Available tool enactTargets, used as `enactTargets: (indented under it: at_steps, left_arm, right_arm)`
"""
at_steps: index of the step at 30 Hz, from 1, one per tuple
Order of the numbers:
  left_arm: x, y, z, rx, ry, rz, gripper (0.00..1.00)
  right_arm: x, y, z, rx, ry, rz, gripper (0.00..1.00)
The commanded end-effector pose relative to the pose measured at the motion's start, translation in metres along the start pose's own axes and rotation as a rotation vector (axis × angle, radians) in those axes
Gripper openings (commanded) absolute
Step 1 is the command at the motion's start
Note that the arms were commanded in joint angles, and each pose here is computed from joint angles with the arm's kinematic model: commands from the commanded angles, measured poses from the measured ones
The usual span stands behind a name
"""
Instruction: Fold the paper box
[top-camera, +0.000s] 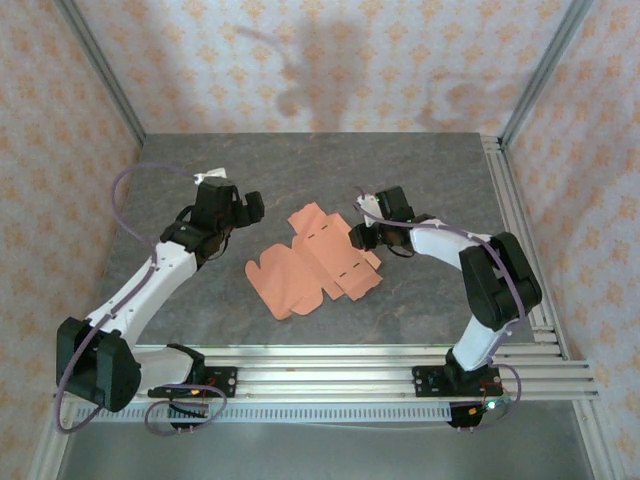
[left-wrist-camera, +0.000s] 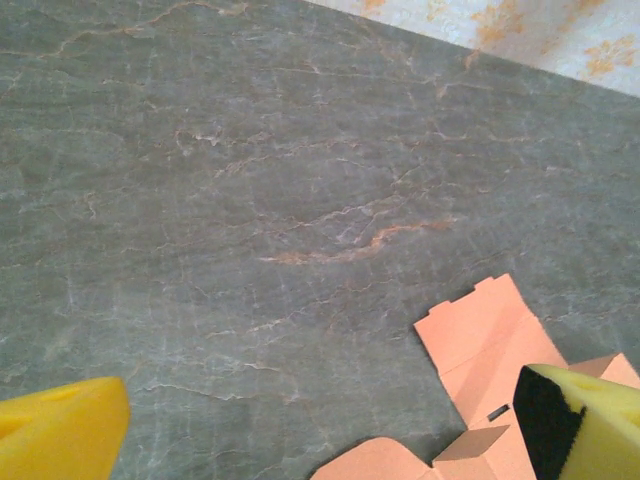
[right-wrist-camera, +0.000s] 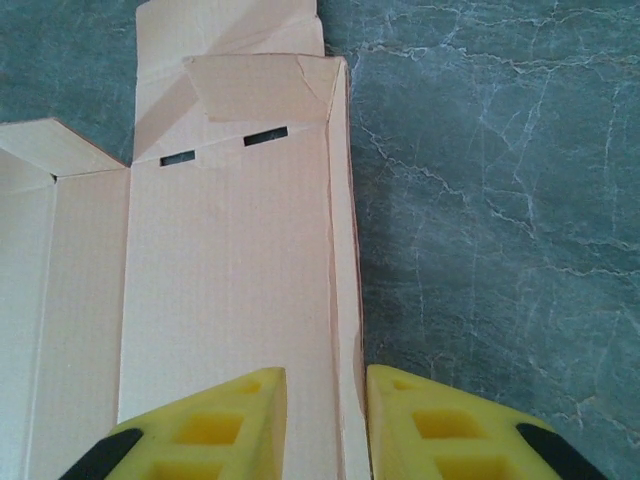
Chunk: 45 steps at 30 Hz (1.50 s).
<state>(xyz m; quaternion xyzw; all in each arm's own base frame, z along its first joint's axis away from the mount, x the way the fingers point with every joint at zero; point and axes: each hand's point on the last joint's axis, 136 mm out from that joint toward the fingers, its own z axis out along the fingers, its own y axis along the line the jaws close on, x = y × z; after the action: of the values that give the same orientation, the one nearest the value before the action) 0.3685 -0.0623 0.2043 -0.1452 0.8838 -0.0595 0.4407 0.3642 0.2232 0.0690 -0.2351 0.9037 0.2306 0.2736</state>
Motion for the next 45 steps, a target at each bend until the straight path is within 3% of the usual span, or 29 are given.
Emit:
enactTargets:
  at_steps: [1,22,29,35,42,45]
  left_arm:
    - [-0.007,0.000,-0.003,0.035,-0.034,-0.050,1.00]
    - [0.001,-0.002,0.011,0.089,0.023,-0.053,1.00]
    - [0.005,0.000,0.005,0.092,0.028,-0.043,1.00]
    - [0.009,0.002,0.003,0.094,0.027,-0.046,1.00]
    - [0.012,0.003,0.003,0.098,0.033,-0.047,1.00]
    - [0.012,0.002,0.003,0.103,0.033,-0.046,1.00]
  right_arm:
    - [-0.007,-0.001,0.006,-0.046,0.010,0.011,0.28]
    - [0.021,-0.008,0.015,-0.025,0.008,0.068,0.27]
    - [0.020,-0.007,0.013,-0.028,-0.012,0.064,0.14]
    - [0.014,-0.002,0.007,-0.038,-0.032,0.049,0.17]
    - [0.018,-0.002,0.011,-0.028,-0.008,0.039,0.01]
    - [0.019,-0.002,0.011,-0.025,0.000,0.035,0.10]
